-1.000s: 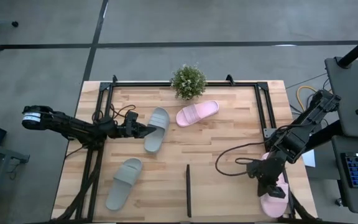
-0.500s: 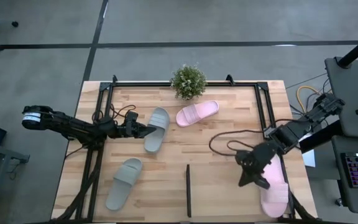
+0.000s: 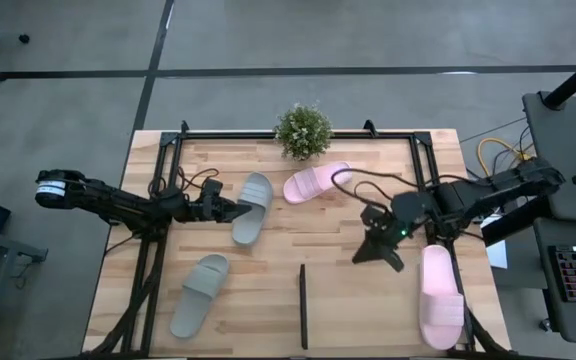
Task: Pick and place slides into the shelf
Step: Put the pink slide on the shelf
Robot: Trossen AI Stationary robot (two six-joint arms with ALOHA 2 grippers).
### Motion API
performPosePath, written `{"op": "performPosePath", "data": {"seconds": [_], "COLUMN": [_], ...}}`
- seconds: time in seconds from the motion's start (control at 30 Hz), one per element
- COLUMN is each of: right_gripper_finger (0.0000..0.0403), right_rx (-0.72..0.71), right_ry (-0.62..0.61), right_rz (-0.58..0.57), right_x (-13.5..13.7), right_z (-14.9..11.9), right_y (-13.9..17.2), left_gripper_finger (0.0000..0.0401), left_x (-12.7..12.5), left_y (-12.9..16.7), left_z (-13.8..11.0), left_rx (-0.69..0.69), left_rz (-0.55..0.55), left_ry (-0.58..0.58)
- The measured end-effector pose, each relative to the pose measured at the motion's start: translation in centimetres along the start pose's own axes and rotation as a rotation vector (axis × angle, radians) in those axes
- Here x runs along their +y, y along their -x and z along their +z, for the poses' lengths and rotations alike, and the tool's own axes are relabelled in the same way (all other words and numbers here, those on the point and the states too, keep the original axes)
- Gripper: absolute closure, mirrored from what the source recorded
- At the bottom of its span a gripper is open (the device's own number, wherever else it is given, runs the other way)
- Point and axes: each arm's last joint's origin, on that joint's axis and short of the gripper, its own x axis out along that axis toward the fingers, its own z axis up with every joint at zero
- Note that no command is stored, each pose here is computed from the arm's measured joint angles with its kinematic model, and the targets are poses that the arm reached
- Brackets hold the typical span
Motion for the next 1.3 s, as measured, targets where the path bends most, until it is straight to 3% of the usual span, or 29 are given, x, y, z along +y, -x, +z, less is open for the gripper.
{"op": "performPosePath", "data": {"seconds": [0.3,0.57,0.77,1.13,1.3], "right_gripper_finger": [0.0389,0.035,0.0321,0.0283,0.0256], "right_rx": [-0.092,-0.257,-0.328,-0.31,-0.35], "right_ry": [-0.057,-0.234,-0.302,-0.485,-0.544], "right_rz": [-0.075,-0.207,-0.264,-0.337,-0.302], "right_x": [-2.3,-5.3,-7.3,-12.4,-14.2], "right_z": [2.0,4.2,5.1,3.3,2.7], "right_y": [1.0,2.7,4.0,4.4,4.4], "left_gripper_finger": [0.0401,0.0401,0.0401,0.0401,0.0401], "left_x": [0.1,0.4,0.5,0.5,0.5], "left_y": [-0.1,-0.1,-0.1,-0.1,-0.1], "left_z": [0.0,0.0,0.0,0.0,0.0], "left_rx": [0.0,-0.015,-0.032,-0.031,-0.031], "left_rz": [0.023,0.057,0.063,0.064,0.064], "left_ry": [0.0,0.0,-0.001,-0.001,-0.001]}}
